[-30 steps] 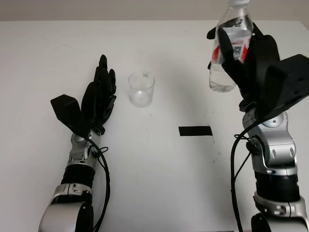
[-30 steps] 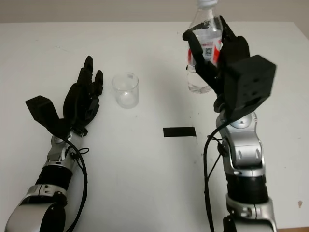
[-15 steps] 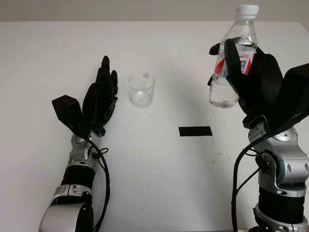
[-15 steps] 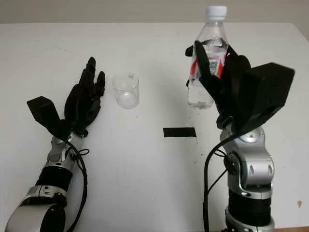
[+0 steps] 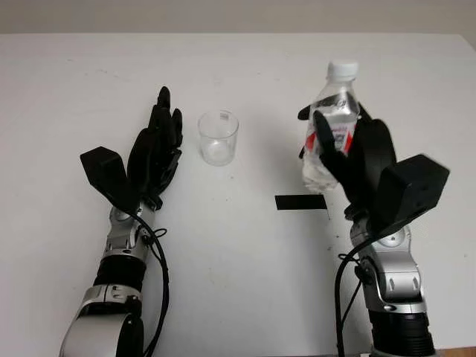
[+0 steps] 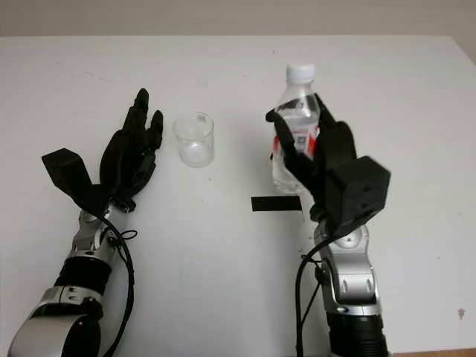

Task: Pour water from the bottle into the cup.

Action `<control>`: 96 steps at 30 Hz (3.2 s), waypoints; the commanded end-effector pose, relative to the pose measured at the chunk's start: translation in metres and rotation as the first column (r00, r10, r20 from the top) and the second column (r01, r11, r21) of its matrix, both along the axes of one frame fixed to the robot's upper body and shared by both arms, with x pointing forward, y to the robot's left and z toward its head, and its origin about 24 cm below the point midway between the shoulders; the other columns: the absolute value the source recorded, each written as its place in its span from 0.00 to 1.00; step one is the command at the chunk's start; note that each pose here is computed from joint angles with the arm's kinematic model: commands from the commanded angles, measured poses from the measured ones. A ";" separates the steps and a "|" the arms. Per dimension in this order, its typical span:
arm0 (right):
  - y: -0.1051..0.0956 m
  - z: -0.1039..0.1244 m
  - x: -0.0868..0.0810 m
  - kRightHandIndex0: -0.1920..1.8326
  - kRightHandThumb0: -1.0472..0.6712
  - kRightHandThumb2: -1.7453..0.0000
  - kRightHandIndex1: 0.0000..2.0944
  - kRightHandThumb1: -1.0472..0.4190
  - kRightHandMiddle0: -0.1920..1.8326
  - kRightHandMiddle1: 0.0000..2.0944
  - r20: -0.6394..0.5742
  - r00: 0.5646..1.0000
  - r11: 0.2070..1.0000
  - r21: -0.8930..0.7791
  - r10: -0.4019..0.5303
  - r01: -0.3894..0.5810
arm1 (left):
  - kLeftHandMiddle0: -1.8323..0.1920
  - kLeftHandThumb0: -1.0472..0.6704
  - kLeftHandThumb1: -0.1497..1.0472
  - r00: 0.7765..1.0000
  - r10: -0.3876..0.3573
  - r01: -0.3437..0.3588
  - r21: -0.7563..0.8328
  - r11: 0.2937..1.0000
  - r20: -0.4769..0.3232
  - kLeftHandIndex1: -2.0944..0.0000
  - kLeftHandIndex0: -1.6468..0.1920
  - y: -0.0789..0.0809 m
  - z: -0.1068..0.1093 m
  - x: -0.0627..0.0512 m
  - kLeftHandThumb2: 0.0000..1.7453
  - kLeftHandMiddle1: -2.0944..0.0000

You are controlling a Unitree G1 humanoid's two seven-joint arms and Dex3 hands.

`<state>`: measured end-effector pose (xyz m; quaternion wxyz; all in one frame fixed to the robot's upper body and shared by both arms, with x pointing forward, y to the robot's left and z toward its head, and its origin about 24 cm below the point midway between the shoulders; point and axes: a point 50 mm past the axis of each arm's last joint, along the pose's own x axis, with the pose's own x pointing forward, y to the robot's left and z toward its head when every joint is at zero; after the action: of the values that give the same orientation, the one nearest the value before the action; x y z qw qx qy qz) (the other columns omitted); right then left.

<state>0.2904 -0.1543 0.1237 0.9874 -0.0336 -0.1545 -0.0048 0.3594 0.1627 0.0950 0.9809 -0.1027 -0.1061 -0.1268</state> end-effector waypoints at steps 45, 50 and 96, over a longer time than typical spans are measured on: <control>-0.003 -0.024 0.015 0.74 0.34 0.75 1.00 0.00 0.51 1.00 0.092 0.992 0.995 0.058 -0.088 0.083 | 1.00 0.11 1.00 0.998 0.005 -0.005 0.003 1.000 -0.056 1.00 1.00 0.004 -0.014 -0.004 0.41 1.00; -0.002 -0.026 0.014 0.76 0.34 0.75 1.00 0.00 0.53 1.00 0.067 0.994 0.995 0.062 -0.084 0.080 | 1.00 0.11 1.00 0.998 0.012 -0.012 0.006 1.000 -0.058 1.00 1.00 0.005 -0.015 -0.004 0.41 1.00; -0.018 -0.053 -0.016 0.06 0.17 0.97 0.13 0.06 0.02 0.28 -0.130 0.982 0.986 -0.081 0.134 -0.145 | 1.00 0.11 1.00 0.999 -0.005 0.006 0.020 1.000 -0.050 1.00 1.00 0.007 -0.010 0.001 0.41 1.00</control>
<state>0.2780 -0.1690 0.0694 0.9909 -0.0589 -0.0990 0.0698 0.3620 0.1688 0.0918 0.9827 -0.0960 -0.0913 -0.1297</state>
